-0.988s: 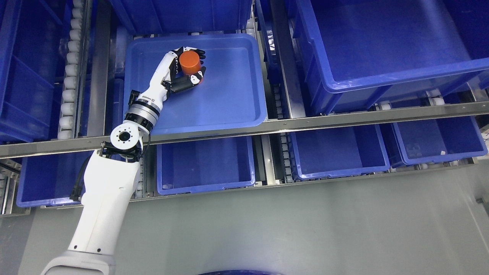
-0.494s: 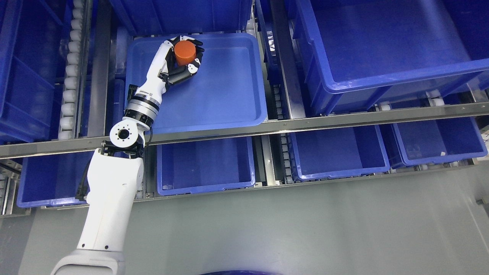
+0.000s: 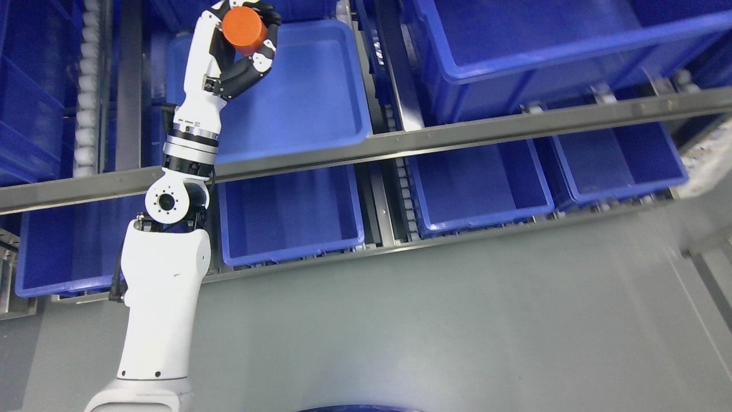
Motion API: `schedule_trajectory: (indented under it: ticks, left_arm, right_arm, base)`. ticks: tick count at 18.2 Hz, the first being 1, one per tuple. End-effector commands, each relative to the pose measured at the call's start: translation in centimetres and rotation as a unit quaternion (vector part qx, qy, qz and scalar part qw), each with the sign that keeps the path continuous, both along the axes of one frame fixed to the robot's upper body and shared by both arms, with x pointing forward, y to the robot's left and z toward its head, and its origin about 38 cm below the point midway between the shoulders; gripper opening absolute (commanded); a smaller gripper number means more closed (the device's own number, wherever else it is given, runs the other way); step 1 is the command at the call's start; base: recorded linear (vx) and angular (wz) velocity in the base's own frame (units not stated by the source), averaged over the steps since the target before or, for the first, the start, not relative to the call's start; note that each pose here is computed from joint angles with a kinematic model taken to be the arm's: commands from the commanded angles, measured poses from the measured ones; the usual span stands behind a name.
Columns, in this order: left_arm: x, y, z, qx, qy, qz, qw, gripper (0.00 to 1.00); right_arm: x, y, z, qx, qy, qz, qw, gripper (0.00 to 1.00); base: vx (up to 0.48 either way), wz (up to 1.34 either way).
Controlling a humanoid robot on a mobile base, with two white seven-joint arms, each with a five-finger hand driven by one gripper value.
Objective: Grab orange capacitor from left shelf to right desk
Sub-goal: 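Carry the capacitor in the left hand while turning toward the steel table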
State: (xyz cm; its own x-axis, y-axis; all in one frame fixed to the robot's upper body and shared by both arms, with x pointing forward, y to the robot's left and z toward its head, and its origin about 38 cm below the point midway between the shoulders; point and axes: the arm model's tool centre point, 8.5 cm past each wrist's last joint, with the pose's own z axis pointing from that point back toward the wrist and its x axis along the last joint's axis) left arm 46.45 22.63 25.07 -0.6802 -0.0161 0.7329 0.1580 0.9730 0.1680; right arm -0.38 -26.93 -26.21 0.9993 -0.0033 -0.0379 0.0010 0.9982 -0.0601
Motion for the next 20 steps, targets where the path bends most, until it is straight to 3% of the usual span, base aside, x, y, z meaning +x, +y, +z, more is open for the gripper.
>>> schedule_trajectory:
  ticks: [1,11,20]
  left_arm:
    - [-2.1,1.7,2.3,-0.015,-0.067,0.017,0.997,0.02]
    - [-2.4,1.6,2.3,-0.014,-0.075,0.016,0.997,0.02]
    - [-2.0,0.9,3.7,-0.01,-0.09,0.006,0.996,0.02]
  right_arm:
    - [0.4,-1.1,0.0,-0.006,-0.011,-0.002,1.0,1.0]
    - [0.3,-1.1,0.0,-0.006,-0.01,-0.004,1.0,1.0]
    - [0.3,-1.1,0.0,-0.006,-0.011,-0.005,1.0,1.0]
  base:
    - [-0.31,-0.34]
    - [-0.269,-0.63]
    - [0.04,-0.47]
